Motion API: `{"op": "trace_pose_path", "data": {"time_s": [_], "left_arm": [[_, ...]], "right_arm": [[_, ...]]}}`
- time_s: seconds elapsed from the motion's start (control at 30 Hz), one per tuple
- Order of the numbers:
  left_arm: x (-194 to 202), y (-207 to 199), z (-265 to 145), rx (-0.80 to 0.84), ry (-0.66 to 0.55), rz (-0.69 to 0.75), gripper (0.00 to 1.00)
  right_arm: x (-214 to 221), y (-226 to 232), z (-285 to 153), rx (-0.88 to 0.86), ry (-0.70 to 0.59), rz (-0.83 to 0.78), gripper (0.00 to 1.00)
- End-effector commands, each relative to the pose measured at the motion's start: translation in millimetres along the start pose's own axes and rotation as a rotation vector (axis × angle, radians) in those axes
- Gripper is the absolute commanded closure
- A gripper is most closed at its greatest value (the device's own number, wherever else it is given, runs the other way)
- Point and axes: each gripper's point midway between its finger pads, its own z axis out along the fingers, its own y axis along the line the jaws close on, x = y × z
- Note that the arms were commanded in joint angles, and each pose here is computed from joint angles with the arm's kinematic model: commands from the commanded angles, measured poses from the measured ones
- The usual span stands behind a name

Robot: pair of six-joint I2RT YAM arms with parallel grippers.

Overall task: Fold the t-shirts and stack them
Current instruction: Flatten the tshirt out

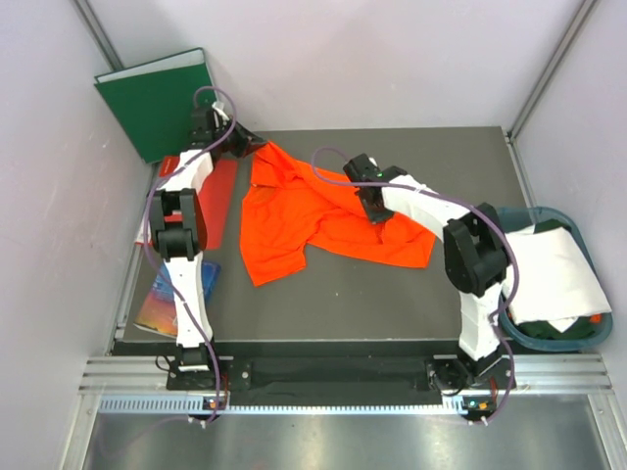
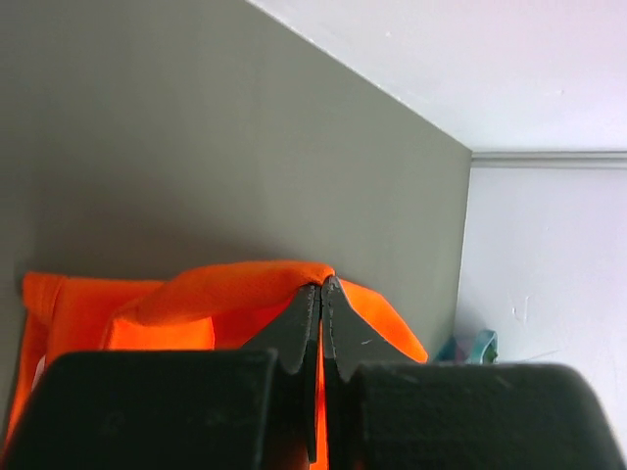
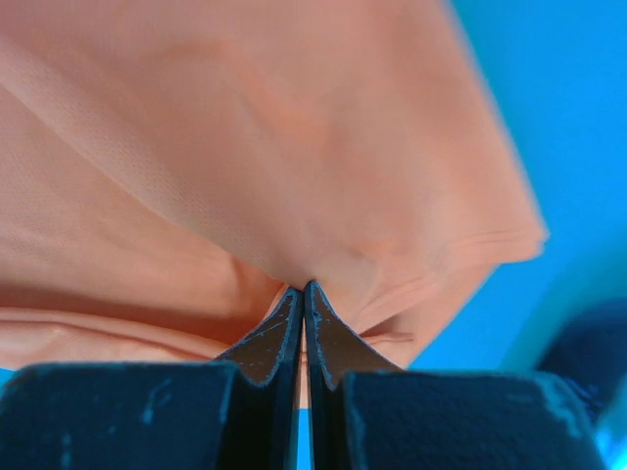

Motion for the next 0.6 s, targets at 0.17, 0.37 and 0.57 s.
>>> {"op": "trace_pose_path", "data": {"time_s": [0.17,0.37,0.57], "left_arm": [[-8.4,-53.0,-63.0,0.000,-0.076,0.162,1.00],[-0.9,-43.6,-74.7,-0.034,-0.075,0.159,1.00],[-0.4,-36.6,-68.3,-0.042,-0.062,0.143,1.00]], "right_arm": [[-65.2,-64.6,-91.6,0.141,-0.309,0.127,1.00],[-54.3,-70.1,-79.7,0.164,-0.291,0.100,1.00],[-67.2,-88.6,-27.9,0.232,-0.244,0.095,1.00]]}}
